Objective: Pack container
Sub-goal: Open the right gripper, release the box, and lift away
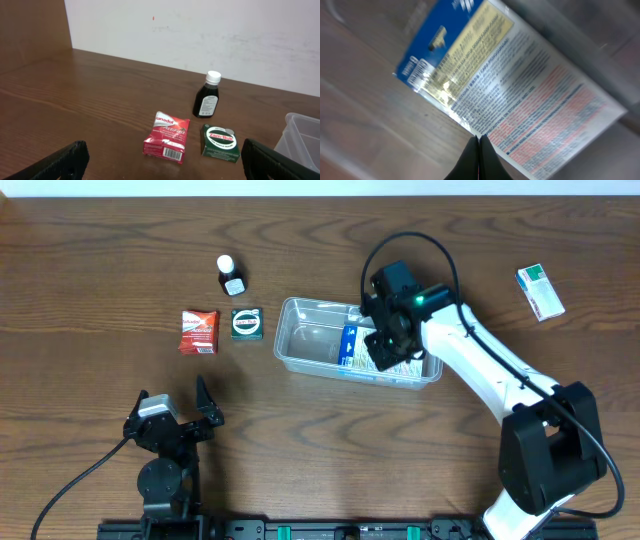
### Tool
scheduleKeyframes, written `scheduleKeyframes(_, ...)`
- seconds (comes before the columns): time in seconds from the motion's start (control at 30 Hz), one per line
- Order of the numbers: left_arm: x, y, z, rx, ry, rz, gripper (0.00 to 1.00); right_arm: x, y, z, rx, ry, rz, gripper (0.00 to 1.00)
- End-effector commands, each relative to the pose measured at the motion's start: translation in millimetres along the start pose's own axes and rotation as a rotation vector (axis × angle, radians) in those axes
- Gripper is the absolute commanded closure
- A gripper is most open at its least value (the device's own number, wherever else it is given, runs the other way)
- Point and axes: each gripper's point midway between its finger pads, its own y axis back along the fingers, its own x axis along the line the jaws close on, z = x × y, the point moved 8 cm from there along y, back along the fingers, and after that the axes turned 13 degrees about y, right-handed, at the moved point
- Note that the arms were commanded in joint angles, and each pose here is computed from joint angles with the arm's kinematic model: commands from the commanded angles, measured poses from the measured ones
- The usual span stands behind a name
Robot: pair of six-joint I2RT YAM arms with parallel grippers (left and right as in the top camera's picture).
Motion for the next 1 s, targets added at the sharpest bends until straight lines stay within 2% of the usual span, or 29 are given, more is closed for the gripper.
scheduleKeyframes(0.0,8,-2,-13,0.042,-0.004,0.046,0.02,-2,33,18,-0.080,0.042,-0.010,0.99)
scheduleKeyframes(0.2,8,-2,-13,0.042,-0.004,0.046,0.02,-3,57,23,-0.088,0.023,-0.013,0.98)
scheduleKeyframes(0.57,8,-2,-13,0.042,-0.004,0.046,0.02,-20,31,6,-0.031,-0.075,-0.015,0.99)
scheduleKeyframes(0.97,8,-2,-13,0.042,-0.004,0.046,0.02,-61,27,5,-0.100,-0.093,-0.114,0.99)
